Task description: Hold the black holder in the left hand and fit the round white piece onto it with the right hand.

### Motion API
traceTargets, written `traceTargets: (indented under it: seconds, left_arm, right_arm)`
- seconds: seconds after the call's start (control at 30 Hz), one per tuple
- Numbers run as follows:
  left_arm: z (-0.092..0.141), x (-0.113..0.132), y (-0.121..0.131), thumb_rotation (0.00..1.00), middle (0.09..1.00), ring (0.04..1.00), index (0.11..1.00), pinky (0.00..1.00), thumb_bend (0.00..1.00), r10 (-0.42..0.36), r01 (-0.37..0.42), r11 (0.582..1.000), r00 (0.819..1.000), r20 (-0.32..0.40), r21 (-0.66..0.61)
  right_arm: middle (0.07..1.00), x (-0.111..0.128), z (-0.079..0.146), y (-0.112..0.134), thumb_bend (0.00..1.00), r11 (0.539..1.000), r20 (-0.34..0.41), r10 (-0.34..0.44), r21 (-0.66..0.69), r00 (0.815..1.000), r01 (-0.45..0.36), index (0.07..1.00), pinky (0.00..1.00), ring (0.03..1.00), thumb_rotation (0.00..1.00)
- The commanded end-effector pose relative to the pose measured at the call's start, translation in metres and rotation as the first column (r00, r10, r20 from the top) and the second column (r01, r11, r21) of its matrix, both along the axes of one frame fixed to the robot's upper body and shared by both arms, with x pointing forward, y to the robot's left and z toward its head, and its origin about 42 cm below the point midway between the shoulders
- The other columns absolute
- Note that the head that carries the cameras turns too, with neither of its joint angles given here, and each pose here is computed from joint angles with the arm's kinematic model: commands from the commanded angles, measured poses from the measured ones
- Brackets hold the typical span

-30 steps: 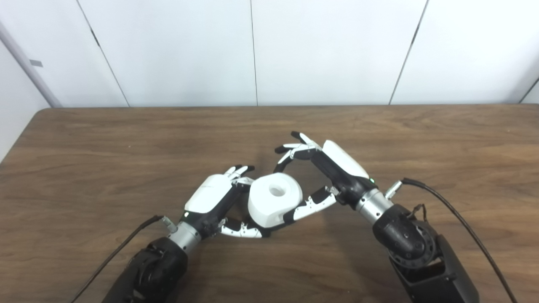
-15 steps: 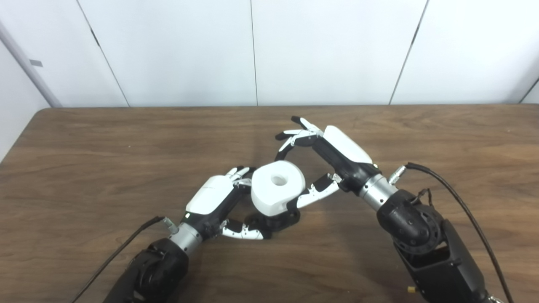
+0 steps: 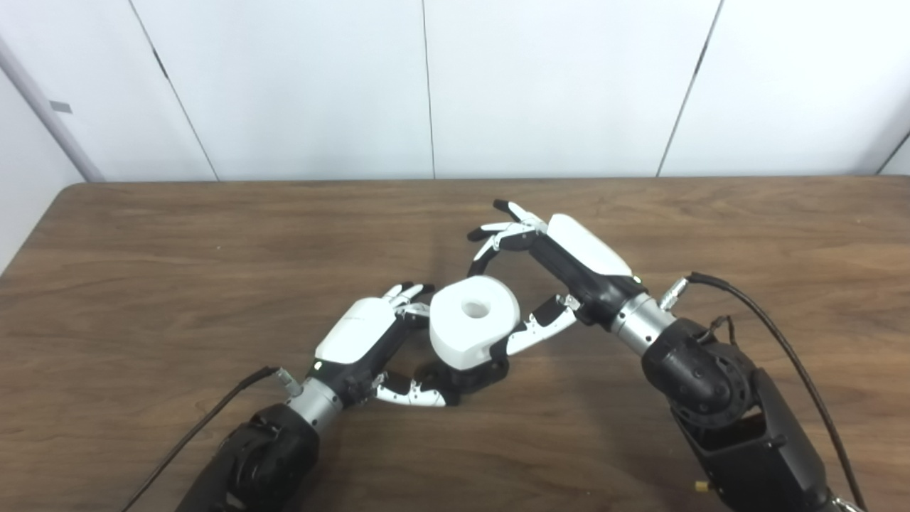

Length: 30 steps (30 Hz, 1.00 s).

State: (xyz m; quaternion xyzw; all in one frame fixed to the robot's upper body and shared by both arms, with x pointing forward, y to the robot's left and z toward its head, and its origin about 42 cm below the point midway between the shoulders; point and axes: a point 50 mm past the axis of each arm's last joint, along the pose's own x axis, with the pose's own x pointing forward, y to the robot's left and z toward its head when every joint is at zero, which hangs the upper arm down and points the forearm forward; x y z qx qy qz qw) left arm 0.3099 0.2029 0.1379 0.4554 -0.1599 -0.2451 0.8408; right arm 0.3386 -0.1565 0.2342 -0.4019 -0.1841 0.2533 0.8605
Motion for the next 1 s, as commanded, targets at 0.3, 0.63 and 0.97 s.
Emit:
traceTargets:
  seconds: [0.3,0.63,0.97]
  left_arm:
    - [0.002,-0.003,-0.001,0.05,0.724,0.955,0.482,1.0,0.52,-0.032,0.032,0.999,0.999,-0.012,0.011]
    - [0.005,-0.004,-0.002,0.05,0.721,0.952,0.482,1.0,0.52,-0.028,0.028,1.0,0.999,-0.016,0.001]
    - [0.005,-0.006,-0.003,0.05,0.722,0.952,0.482,1.0,0.52,-0.032,0.032,0.999,0.999,-0.017,0.003]
  right_arm:
    - [0.825,-0.01,0.008,-0.004,0.52,0.999,0.053,0.035,0.006,0.998,-0.035,0.483,1.0,1.0,0.14]
    - [0.826,-0.015,-0.002,-0.003,0.52,0.999,0.022,0.029,0.014,0.999,-0.029,0.483,1.0,1.0,0.14]
    - [0.83,-0.015,-0.009,0.001,0.52,1.0,0.005,0.019,0.01,1.0,-0.019,0.483,1.0,1.0,0.14]
